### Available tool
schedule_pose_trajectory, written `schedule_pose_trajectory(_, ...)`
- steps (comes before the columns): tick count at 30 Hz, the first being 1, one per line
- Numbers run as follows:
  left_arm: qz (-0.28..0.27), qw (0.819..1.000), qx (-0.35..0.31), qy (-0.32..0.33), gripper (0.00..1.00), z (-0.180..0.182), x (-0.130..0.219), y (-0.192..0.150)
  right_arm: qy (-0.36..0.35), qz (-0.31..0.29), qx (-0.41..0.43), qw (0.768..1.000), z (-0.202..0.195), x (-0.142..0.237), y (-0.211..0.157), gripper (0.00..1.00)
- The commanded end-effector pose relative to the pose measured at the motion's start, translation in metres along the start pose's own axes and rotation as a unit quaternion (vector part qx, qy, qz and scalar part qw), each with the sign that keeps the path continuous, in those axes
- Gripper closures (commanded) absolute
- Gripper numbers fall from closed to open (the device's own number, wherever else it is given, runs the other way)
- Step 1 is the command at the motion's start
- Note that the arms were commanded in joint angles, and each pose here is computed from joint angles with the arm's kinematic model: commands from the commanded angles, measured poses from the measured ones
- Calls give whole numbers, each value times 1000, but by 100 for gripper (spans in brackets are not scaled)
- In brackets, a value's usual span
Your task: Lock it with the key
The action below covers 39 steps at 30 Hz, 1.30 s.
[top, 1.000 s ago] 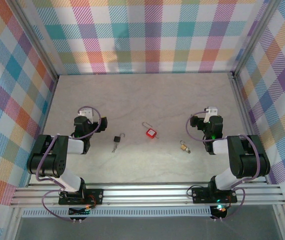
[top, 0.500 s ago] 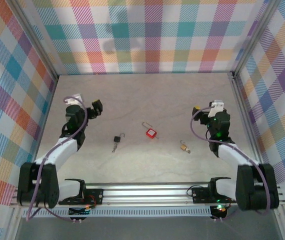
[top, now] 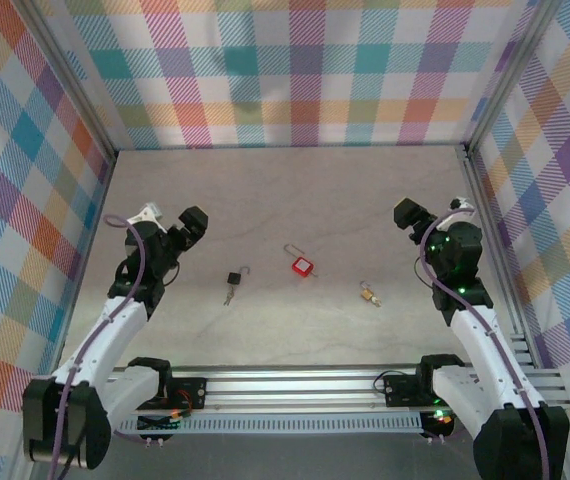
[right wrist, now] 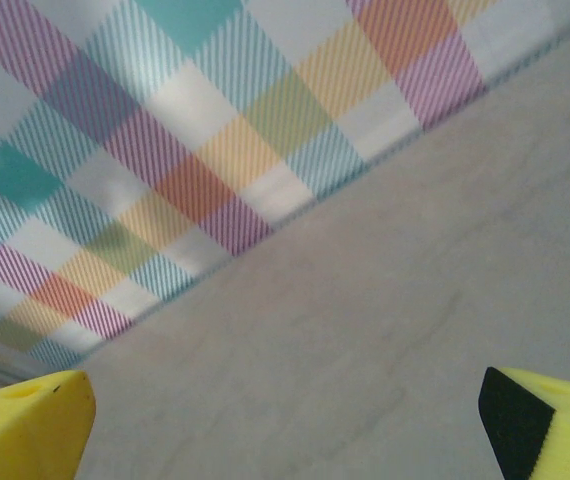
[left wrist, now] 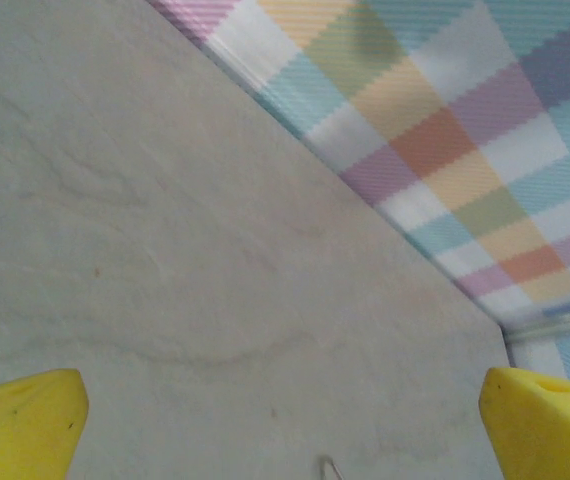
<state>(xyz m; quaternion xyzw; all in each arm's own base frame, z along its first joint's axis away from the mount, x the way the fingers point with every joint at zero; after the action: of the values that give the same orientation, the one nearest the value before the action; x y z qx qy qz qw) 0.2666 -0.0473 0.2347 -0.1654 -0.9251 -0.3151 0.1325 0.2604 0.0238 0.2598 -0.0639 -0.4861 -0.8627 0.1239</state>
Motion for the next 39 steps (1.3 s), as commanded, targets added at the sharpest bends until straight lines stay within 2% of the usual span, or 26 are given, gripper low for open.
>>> schedule_pose_trajectory(1, 45, 998, -36, 35, 0, -5, 14, -18, 2, 82, -7, 997, 6, -4, -10, 1)
schedule_pose_trajectory(7, 150, 977, -103, 109, 0, 3, 22, -58, -2, 178, 13, 984, 18, -14, -34, 1)
schedule_pose_trajectory(14, 220, 949, -155, 163, 0, 17, 28, -86, 3, 217, 63, 974, 35, -6, -48, 1)
schedule_pose_trajectory(20, 266, 924, -189, 198, 0, 20, 13, -101, 23, 237, 88, 967, 44, -3, -60, 1)
schedule_pose_trajectory(26, 283, 909, -205, 226, 3, 20, -12, -111, 38, 252, 103, 961, 50, -5, -67, 1)
schedule_pose_trajectory(31, 292, 889, -244, 255, 8, 14, -33, -121, 48, 267, 111, 956, 56, -7, -72, 1)
schedule_pose_trajectory(39, 289, 858, -294, 308, 12, 14, -46, -127, 59, 269, 120, 954, 61, -2, -72, 1)
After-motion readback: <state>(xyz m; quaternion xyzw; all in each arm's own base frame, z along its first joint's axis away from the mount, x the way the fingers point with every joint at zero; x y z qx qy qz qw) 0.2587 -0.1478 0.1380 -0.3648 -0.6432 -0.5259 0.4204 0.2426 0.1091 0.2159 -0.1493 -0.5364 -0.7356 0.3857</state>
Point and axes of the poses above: each hand's point on the last joint's axis, 136 mm out from that joint toward the fingers, its own x axis back along the fingers, its own z axis along the line the jaws close on, y = z × x, the point moved 8 cm from there along x, back along the fingers, and after that the axes turned 7 degrees about x, right-handed, at the moved point
